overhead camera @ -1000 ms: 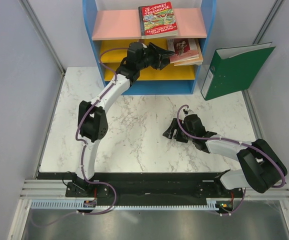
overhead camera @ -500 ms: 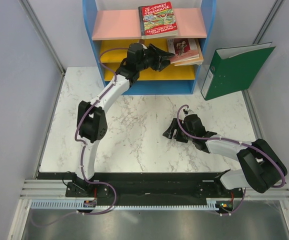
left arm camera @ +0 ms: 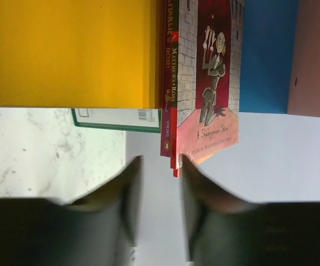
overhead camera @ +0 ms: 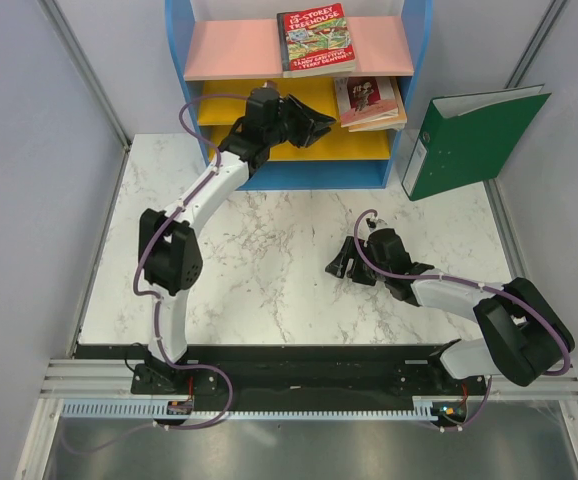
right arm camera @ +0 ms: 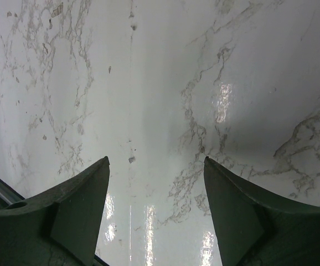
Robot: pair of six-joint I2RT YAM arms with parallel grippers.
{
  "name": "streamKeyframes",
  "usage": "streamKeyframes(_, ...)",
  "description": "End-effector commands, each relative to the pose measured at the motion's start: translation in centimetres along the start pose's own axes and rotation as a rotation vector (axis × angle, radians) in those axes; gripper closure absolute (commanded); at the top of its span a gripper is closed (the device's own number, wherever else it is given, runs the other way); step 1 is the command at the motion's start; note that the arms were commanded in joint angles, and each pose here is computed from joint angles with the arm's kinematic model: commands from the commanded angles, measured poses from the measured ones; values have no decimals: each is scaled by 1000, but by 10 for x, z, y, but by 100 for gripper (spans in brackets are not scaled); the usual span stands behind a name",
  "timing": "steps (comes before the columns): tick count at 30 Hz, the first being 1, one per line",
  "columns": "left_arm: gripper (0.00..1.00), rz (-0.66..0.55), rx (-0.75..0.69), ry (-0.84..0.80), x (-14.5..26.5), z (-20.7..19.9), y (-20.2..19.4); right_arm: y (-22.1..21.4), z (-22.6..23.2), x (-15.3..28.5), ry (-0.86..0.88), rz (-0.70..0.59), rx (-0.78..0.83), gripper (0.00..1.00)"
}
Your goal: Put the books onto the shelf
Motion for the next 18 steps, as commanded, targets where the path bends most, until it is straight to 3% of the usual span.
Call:
streamKeyframes(1, 77, -91, -94, -30, 24, -28, 17, 5, 6, -2, 28, -17, -2, 24)
streamKeyframes(3, 98, -97, -87, -23, 23, -26, 18, 5, 6, -2, 28, -15, -2, 24)
streamKeyframes(18, 98, -138, -28, -62, -5, -24, 25, 4, 6, -3, 29, -10, -3, 23)
Point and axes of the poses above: each gripper's point midway between its finger pads, its own x axis back along the fingers, its own z axis along the line the jaws close on, y = z × x, the point moved 1 cm from there along x, back along the fingers, and after that the axes turned 2 degrees about -x, right-handed, at the moved point
